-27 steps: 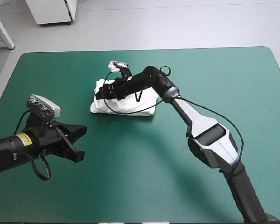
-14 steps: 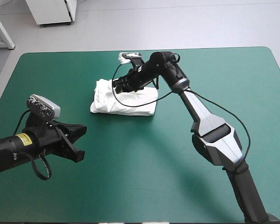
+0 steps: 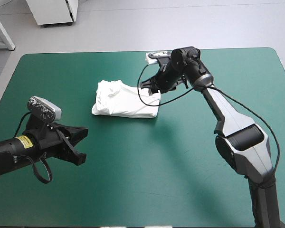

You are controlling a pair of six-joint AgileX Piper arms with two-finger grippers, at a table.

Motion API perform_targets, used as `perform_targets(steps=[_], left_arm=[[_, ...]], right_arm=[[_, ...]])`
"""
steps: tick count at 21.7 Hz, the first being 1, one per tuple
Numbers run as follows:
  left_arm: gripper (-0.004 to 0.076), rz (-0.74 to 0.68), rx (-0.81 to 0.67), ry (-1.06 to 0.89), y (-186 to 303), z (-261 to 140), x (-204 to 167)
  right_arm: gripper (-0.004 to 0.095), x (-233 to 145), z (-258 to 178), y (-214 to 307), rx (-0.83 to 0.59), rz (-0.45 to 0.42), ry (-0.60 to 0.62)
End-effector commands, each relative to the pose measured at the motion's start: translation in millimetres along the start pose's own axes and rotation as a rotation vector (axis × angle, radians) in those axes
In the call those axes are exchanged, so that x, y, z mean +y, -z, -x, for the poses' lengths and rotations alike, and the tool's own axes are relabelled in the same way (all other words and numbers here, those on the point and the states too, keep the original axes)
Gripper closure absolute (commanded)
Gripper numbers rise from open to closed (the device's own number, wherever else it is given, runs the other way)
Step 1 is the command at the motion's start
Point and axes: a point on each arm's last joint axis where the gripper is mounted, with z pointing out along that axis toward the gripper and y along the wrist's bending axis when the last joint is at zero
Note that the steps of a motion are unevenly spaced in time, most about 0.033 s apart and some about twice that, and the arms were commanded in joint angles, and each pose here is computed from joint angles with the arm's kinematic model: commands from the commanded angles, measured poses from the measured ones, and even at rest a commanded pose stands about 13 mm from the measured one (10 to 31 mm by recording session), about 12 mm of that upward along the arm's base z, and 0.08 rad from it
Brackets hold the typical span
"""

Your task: Fold the cloth

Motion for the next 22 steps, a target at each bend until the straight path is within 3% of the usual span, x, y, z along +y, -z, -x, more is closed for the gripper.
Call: perform_targets(steps=[1, 16, 18, 19, 20, 22], left_arm=[[0.0733, -0.009, -0.093, 0.017, 7, 11, -3], [0.0733, 0.018, -0.126, 0.009, 7, 14, -1], [0.0733, 0.022, -0.130, 0.008, 7, 14, 0], [0.0733, 0.023, -0.133, 0.008, 7, 15, 0], [0.0733, 0.025, -0.139, 0.008, 7, 15, 0], [0.0733, 0.026, -0.141, 0.008, 7, 15, 0]], right_arm=[[0.0451, -1, -13, 28, -0.018, -0.011, -0.007], [0.0475, -16, -17, -54, 0.027, 0.121, -0.107], [0.0570, -16, -18, -55, 0.036, 0.120, -0.107], [0.0663, -17, -18, -55, 0.039, 0.116, -0.104], [0.0898, -17, -19, -55, 0.043, 0.109, -0.094], [0.0916, -19, -19, -54, 0.050, 0.089, -0.086]])
